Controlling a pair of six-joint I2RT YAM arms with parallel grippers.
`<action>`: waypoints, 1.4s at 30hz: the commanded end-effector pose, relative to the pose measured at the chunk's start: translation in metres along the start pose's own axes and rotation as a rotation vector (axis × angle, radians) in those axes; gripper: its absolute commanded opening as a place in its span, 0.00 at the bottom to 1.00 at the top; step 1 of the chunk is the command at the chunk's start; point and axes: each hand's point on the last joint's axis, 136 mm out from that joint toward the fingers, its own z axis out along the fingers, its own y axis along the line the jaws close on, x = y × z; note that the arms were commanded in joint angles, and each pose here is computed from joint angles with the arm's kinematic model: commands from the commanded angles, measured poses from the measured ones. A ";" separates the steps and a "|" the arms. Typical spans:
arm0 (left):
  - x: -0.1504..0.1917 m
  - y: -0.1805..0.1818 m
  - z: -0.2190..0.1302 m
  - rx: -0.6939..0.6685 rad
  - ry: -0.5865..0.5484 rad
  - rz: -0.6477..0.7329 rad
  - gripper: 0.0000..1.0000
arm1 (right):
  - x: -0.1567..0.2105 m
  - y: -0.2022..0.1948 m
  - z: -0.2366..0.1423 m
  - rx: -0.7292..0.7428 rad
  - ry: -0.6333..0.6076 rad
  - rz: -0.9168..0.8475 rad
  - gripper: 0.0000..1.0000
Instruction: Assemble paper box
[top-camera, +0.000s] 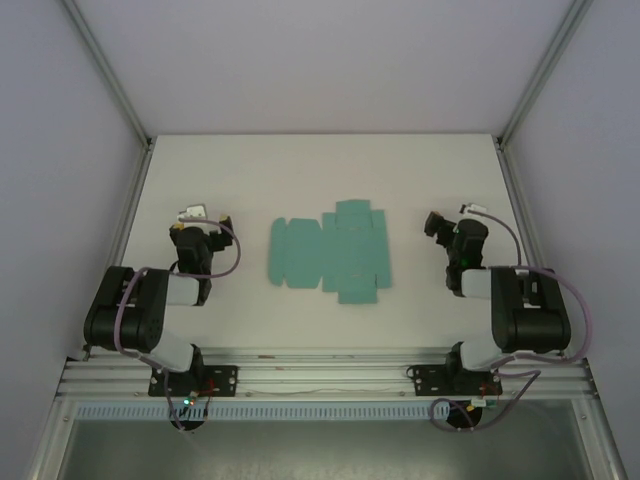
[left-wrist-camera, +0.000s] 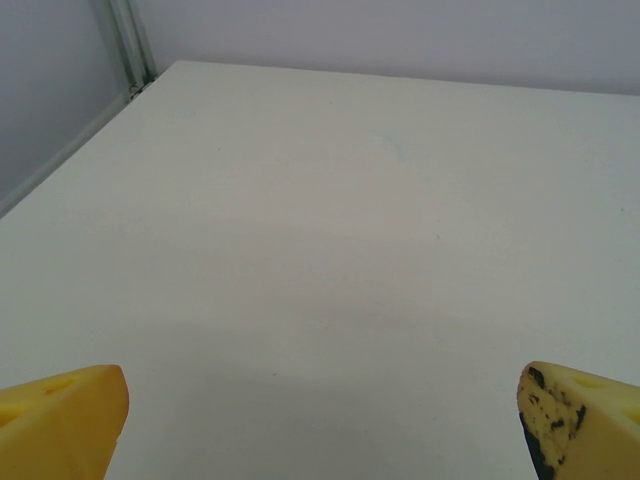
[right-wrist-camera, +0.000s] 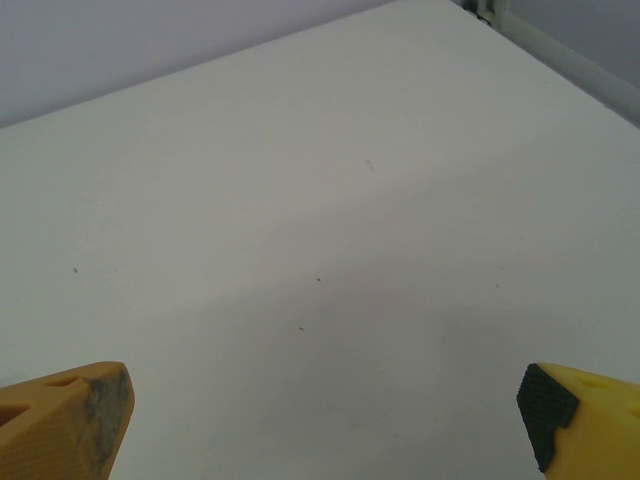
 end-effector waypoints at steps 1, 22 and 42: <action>-0.037 0.009 -0.003 -0.051 0.006 -0.015 1.00 | -0.028 -0.005 -0.004 0.065 0.007 0.019 1.00; 0.015 -0.139 -0.021 0.491 0.679 -0.297 1.00 | 0.079 0.198 -0.071 -0.314 0.767 0.009 0.46; 0.069 -0.209 -0.041 0.766 0.924 -0.328 0.86 | 0.176 0.163 -0.030 -0.142 0.891 0.001 0.50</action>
